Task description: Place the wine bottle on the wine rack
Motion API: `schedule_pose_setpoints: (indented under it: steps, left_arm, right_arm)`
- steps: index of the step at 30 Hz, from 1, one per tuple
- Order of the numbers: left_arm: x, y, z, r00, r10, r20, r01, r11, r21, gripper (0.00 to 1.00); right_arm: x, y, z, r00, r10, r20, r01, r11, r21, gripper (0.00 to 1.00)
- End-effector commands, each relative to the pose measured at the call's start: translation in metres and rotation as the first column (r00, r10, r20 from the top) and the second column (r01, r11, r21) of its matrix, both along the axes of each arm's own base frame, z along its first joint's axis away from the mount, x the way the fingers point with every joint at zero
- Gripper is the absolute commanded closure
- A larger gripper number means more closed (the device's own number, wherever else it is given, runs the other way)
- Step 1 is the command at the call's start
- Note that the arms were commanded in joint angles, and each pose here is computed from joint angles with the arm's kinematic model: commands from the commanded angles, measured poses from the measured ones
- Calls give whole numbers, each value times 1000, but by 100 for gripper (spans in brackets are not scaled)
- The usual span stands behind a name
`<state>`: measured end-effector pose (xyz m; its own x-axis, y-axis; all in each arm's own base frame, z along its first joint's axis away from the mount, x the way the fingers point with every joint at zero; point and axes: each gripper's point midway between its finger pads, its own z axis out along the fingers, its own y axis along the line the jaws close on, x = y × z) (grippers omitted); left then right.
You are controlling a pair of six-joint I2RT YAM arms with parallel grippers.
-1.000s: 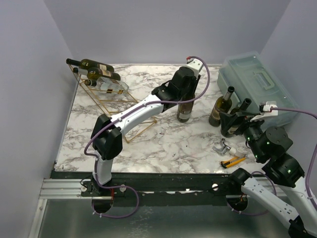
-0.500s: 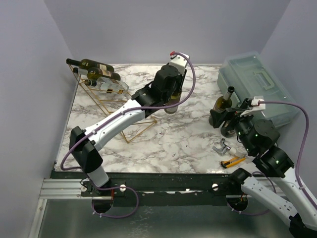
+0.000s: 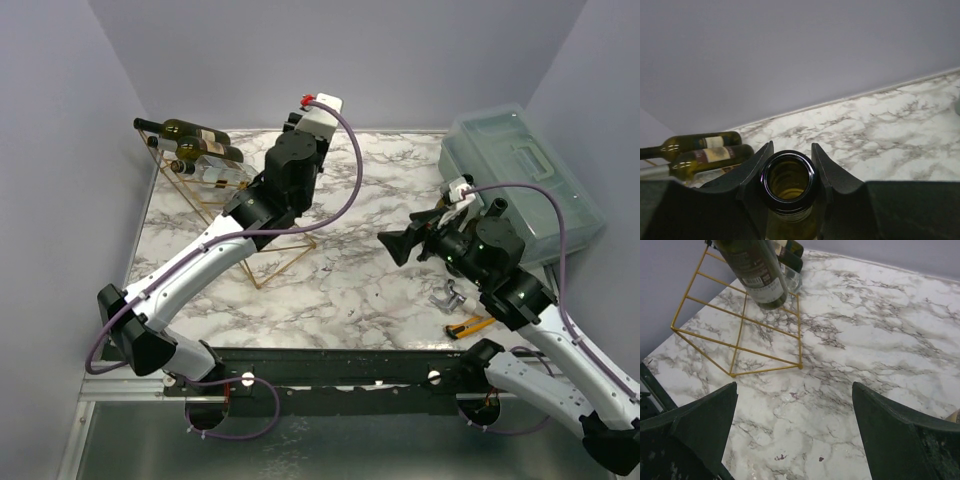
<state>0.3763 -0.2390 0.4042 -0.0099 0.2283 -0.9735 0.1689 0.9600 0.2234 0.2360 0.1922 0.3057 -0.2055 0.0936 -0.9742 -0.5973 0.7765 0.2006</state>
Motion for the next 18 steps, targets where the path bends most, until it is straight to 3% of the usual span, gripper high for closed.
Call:
schedule_pose_setpoints:
  steps: [1, 9, 18]
  left_arm:
    - [-3, 68, 57, 964, 220, 150, -215, 975, -47, 100]
    - [24, 125, 72, 924, 350, 154, -304, 918, -256, 100]
    - [71, 141, 72, 916, 382, 124, -305, 863, -403, 100]
  right_arm:
    - [-7, 22, 8, 990, 130, 53, -130, 991, 9, 0]
    - [3, 33, -6, 988, 150, 31, -150, 989, -3, 0]
    - [27, 65, -30, 978, 206, -11, -206, 978, 12, 0]
